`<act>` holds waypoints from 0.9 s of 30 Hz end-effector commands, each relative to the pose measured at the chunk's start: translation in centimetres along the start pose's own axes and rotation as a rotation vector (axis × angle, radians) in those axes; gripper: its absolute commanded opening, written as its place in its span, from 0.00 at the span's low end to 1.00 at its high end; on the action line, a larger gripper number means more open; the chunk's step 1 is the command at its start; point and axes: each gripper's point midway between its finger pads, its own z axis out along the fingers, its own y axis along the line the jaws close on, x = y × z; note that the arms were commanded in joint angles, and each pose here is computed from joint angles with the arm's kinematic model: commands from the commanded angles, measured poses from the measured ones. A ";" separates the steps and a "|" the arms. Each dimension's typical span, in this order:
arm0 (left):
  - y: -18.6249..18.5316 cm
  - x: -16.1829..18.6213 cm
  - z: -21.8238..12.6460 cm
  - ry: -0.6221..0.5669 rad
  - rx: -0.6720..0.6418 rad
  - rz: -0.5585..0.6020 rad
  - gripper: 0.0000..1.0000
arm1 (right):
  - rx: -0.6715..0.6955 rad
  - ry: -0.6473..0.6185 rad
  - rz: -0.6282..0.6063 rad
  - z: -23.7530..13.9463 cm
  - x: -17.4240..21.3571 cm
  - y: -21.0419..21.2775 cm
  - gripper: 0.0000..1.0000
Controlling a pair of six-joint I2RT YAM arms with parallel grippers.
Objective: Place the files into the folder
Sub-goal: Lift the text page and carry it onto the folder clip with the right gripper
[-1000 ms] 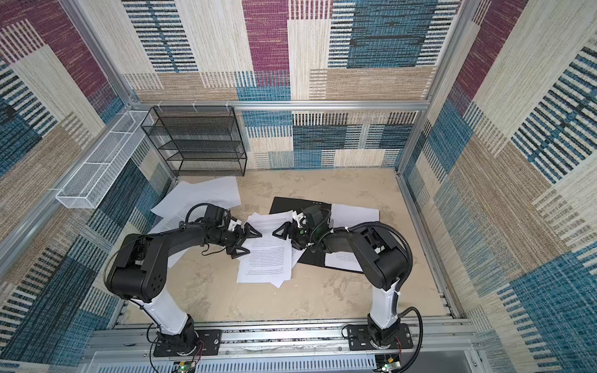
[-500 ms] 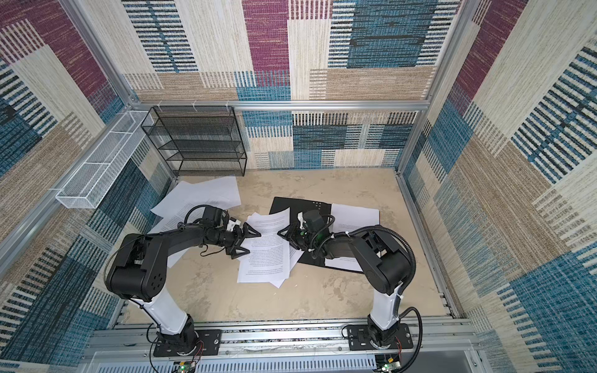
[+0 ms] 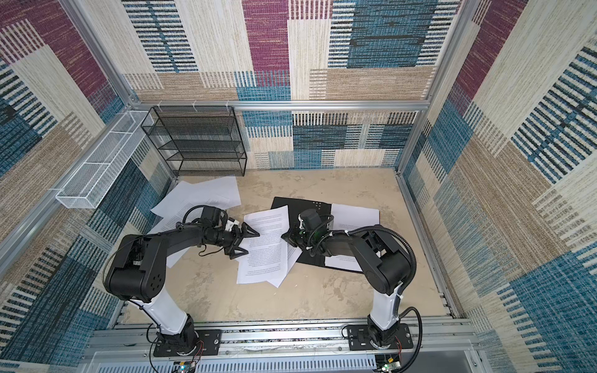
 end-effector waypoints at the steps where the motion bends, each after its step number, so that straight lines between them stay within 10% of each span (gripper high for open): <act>1: -2.5 0.0 -1.7 -0.014 0.019 0.052 0.99 | -0.063 -0.004 -0.113 -0.4 -0.8 2.9 0.00; 10: -13.7 2.8 -10.3 -0.116 0.222 0.425 0.99 | -0.148 -0.017 -0.254 -9.8 -6.4 7.0 0.00; 19: -11.5 3.5 -9.0 -0.082 0.194 0.450 0.99 | 0.203 -0.179 -0.231 -24.1 -12.2 -5.7 0.00; 27: -10.4 3.9 -8.3 -0.070 0.206 0.447 0.99 | 0.625 -0.138 -0.259 -27.6 -12.9 -16.1 0.00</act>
